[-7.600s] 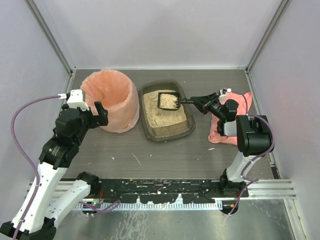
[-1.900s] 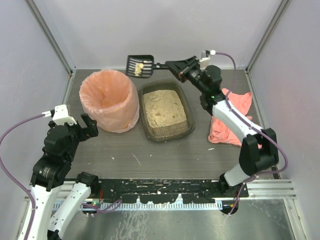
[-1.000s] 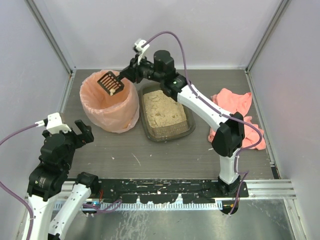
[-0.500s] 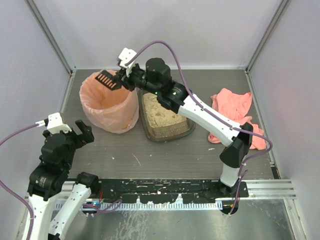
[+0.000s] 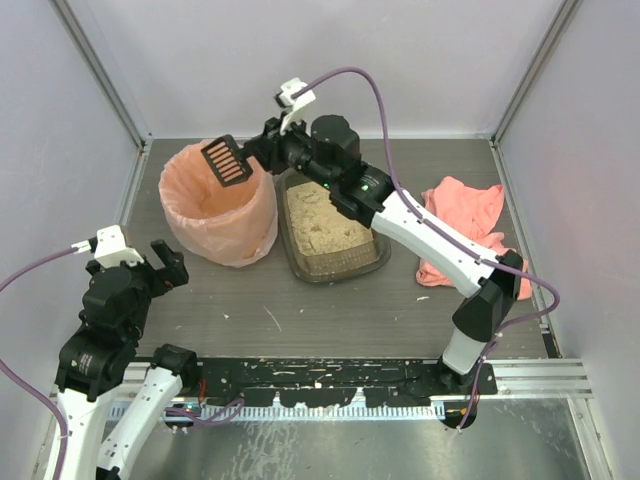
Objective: Clean the litter box
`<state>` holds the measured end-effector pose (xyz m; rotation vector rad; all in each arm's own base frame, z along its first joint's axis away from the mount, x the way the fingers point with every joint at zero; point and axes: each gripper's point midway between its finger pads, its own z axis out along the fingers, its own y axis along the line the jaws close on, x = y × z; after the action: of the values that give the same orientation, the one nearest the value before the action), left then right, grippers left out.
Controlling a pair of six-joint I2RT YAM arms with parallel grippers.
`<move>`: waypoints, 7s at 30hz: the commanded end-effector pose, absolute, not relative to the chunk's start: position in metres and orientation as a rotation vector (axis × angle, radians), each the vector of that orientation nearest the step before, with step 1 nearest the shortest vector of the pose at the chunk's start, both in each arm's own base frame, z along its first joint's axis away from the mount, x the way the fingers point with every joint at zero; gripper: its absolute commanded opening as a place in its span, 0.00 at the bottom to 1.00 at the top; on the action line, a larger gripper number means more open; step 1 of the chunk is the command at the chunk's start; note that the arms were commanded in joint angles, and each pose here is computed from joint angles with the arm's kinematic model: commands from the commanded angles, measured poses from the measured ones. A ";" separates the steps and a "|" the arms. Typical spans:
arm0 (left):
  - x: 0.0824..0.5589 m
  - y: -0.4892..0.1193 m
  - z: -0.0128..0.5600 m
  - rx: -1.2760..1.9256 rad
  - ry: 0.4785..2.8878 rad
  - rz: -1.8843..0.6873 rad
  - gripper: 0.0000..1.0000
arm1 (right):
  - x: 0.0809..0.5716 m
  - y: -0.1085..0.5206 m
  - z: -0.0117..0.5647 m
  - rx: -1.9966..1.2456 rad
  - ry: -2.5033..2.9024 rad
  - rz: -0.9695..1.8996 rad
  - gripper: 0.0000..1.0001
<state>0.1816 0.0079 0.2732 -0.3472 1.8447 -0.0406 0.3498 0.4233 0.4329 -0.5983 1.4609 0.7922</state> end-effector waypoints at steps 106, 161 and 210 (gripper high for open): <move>0.207 -0.021 0.273 -0.226 1.883 -0.142 0.98 | 0.398 0.193 0.146 0.596 2.047 0.814 0.01; 0.207 -0.024 0.273 -0.213 1.884 -0.157 0.98 | 0.385 0.132 0.202 0.635 1.735 1.377 0.01; 0.208 -0.032 0.273 -0.180 1.889 -0.191 0.98 | 0.395 0.119 0.190 0.703 1.637 1.590 0.01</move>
<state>0.2047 -0.0292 0.2604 -0.1791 1.9344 -0.1657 0.3889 0.1398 0.1714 0.7258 1.7403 1.6168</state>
